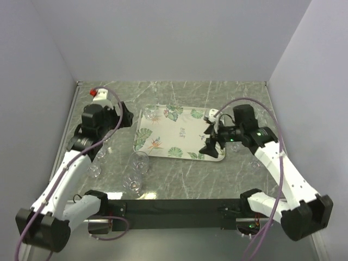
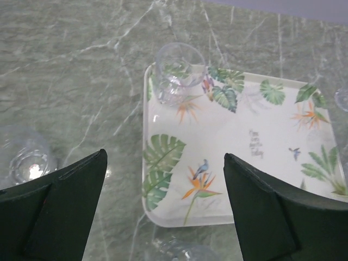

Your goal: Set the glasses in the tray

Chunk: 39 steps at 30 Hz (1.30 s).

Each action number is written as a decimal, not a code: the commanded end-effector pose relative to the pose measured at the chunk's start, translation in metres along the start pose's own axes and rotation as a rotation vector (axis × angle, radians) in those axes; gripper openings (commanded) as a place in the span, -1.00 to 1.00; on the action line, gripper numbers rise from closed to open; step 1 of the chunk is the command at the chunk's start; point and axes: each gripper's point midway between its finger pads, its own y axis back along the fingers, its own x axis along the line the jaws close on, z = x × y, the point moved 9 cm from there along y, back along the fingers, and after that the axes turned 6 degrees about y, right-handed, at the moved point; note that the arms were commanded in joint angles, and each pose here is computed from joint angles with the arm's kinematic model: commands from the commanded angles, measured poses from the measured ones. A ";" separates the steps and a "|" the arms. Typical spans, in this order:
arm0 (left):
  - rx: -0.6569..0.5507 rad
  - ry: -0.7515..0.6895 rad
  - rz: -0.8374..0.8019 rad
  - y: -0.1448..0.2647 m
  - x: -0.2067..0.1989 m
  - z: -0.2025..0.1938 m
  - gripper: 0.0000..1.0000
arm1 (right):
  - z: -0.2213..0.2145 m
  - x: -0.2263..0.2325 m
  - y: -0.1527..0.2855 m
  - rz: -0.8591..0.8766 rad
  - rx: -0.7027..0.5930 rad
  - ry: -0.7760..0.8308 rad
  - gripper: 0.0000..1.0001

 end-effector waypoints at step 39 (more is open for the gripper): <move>-0.344 -0.020 0.263 0.067 0.037 0.000 0.99 | 0.095 0.060 -0.222 0.049 0.254 -0.232 0.97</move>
